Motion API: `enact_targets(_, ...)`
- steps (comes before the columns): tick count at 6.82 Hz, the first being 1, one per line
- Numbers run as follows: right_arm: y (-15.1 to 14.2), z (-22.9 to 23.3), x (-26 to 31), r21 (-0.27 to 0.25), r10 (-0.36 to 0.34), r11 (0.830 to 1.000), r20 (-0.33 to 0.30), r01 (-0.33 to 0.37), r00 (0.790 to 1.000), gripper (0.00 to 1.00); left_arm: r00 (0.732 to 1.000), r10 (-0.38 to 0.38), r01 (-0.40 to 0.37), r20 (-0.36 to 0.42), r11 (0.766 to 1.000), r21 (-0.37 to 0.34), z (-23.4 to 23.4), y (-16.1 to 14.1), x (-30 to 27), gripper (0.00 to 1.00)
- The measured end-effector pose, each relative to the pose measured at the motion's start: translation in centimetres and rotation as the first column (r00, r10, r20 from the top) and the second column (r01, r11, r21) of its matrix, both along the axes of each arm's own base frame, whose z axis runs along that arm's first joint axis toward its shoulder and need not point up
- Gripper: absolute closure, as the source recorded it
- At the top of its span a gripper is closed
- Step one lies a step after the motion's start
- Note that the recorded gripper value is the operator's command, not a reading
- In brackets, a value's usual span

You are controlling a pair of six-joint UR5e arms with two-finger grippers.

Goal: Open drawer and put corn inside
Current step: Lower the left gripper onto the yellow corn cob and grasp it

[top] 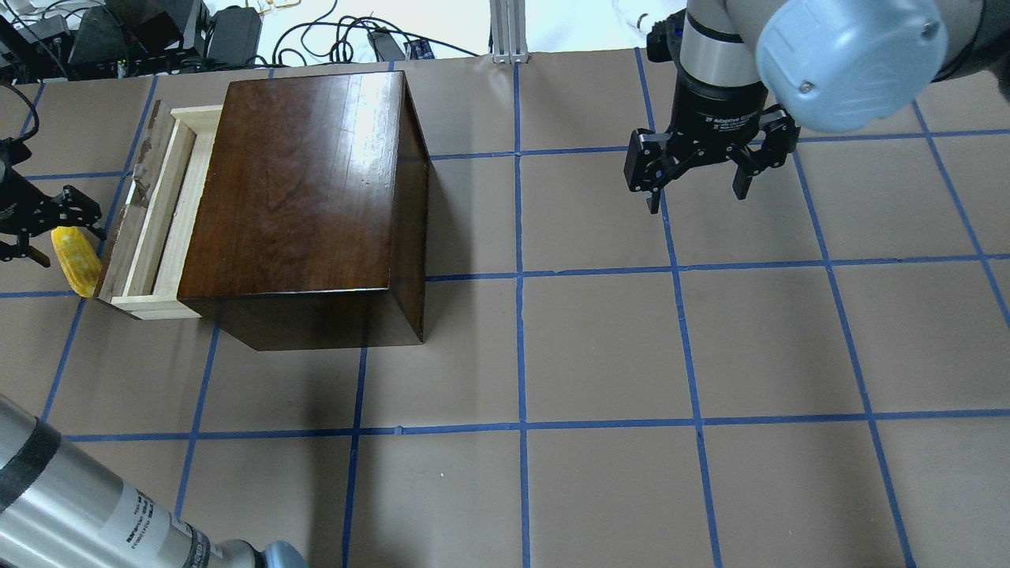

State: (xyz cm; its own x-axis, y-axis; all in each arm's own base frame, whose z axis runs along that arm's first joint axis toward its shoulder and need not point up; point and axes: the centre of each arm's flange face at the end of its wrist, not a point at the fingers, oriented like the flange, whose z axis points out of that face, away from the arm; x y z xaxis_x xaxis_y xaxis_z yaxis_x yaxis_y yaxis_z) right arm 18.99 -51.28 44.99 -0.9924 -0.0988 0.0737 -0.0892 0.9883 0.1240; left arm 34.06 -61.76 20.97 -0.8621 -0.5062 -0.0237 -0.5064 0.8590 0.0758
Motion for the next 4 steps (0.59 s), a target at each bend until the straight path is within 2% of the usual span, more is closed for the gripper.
enact_targets(1,0.00,0.00,0.00,0.000,0.000,1.000,0.000,0.000,1.000,0.00,1.000,0.007,-0.007,0.004,1.000,0.021,-1.01,0.01,0.21,0.22)
enact_targets(2,0.00,0.00,0.00,0.000,0.000,1.000,0.000,0.000,1.000,0.00,1.000,0.016,-0.016,0.006,0.999,0.031,-1.65,-0.07,0.35,0.66)
enact_targets(3,0.00,0.00,0.00,0.000,0.000,1.000,0.000,0.000,1.000,0.00,1.000,0.030,-0.030,0.007,0.999,0.032,-1.95,-0.18,0.54,1.00)
enact_targets(4,0.00,0.00,0.00,0.000,0.000,1.000,0.000,0.000,1.000,0.00,0.999,0.039,-0.039,0.008,0.999,0.027,-1.98,-0.27,0.66,1.00)
